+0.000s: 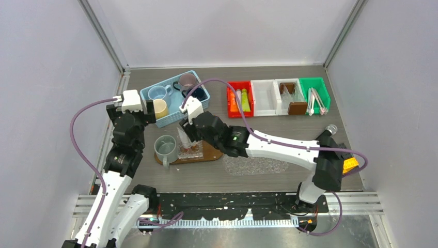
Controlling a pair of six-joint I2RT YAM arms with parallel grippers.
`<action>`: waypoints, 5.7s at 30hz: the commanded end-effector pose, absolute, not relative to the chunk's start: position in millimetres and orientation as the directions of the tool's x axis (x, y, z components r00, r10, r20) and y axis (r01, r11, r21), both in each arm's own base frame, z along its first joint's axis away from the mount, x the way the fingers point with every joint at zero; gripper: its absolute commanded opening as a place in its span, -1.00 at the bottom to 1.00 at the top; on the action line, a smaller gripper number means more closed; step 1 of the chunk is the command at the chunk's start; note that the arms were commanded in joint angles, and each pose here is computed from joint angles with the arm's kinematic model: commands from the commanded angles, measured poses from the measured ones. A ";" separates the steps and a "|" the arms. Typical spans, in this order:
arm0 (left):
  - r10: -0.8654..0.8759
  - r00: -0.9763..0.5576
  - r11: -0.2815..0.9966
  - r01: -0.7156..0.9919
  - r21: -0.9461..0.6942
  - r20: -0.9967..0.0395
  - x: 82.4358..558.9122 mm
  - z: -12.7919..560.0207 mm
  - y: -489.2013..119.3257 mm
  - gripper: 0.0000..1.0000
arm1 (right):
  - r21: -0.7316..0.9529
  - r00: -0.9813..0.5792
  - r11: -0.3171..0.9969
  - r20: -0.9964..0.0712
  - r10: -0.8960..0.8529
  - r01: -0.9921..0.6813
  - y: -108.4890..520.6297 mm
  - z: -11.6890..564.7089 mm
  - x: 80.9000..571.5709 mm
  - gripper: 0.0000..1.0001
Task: Prepare toiletry sets of a toothbrush and toothpaste on the tray
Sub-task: Place the toothpaste in the toothpaste holder, then adjust the tray at the center of the board, then pick up the toothbrush from the storage box.
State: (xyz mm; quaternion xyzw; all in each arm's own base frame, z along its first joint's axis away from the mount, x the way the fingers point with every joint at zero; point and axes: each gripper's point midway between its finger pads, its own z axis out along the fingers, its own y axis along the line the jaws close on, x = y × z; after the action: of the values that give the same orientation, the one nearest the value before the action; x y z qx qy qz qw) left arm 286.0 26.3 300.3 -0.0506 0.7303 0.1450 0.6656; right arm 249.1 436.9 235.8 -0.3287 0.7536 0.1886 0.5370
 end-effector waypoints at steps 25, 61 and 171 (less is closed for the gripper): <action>0.110 -0.058 0.955 -0.270 0.122 -0.992 288.8 311.7 25.7 0.99 | -0.181 -0.315 0.767 -0.836 -0.450 -0.616 358.3 161.1 234.3 0.12; 0.113 -0.070 0.957 -0.261 0.128 -0.991 291.3 308.5 24.0 0.99 | -0.054 -0.372 0.677 -0.802 -0.468 -0.734 395.1 129.2 212.3 0.08; 0.149 -0.028 0.987 -0.062 0.150 -0.989 288.2 307.9 -29.6 0.99 | -0.073 -0.821 0.895 -0.436 0.368 0.440 -142.8 69.1 474.7 -0.36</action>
State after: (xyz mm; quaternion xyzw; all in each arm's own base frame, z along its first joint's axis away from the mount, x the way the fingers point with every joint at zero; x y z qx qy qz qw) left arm 285.6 -26.6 293.9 0.0340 0.7320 0.0835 0.6754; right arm 466.4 -149.2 67.6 0.2207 0.9469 -0.1112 0.2056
